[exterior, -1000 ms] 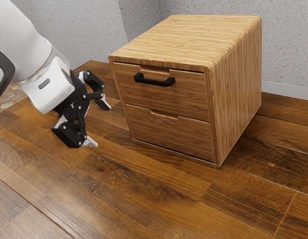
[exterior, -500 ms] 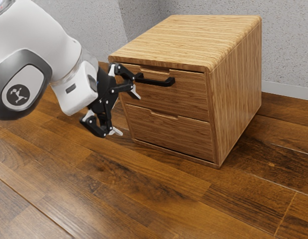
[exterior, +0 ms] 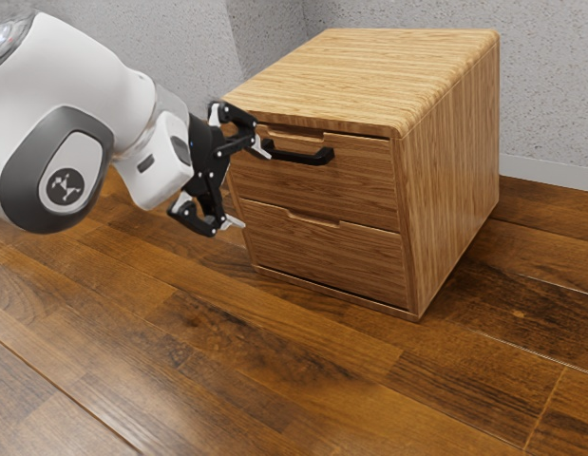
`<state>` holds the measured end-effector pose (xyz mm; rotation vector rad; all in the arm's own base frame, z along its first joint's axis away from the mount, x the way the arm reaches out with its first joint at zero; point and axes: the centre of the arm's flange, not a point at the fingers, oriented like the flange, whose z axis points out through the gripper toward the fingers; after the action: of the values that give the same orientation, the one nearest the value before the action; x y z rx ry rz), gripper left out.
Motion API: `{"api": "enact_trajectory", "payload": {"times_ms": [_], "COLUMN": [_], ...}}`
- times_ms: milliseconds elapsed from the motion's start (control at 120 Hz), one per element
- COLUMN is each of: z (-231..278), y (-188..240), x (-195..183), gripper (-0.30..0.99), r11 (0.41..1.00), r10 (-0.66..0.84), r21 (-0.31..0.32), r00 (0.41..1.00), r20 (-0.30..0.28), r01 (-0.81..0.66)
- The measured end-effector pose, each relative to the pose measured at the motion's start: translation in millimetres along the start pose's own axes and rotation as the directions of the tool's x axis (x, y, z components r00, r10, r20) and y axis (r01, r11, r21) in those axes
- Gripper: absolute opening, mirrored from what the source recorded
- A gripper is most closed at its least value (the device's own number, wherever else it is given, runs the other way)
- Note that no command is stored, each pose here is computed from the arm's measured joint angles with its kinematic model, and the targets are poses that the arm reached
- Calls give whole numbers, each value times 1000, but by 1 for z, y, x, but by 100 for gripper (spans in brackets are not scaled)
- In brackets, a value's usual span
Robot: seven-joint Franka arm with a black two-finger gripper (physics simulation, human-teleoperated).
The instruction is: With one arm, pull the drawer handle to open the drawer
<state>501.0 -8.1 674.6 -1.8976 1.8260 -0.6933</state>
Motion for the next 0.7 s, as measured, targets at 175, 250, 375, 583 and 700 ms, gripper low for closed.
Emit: {"api": "enact_trajectory", "payload": {"times_ms": [175, 250, 375, 583, 700], "z": [13, 18, 25, 34, 34], "y": [-4, -5, -9, -15, -17], "x": [-5, -4, -4, -11, -18], "gripper": [69, 69, 69, 69, 69], "r11": [1000, 1000, 999, 999, 998], "r10": [-15, -18, -27, -49, -60], "r21": [11, 12, 16, 19, 23], "r00": [1000, 1000, 999, 999, 998], "r20": [-6, -10, -17, -17, -11], "r01": [16, 18, 28, 49, 60]}}
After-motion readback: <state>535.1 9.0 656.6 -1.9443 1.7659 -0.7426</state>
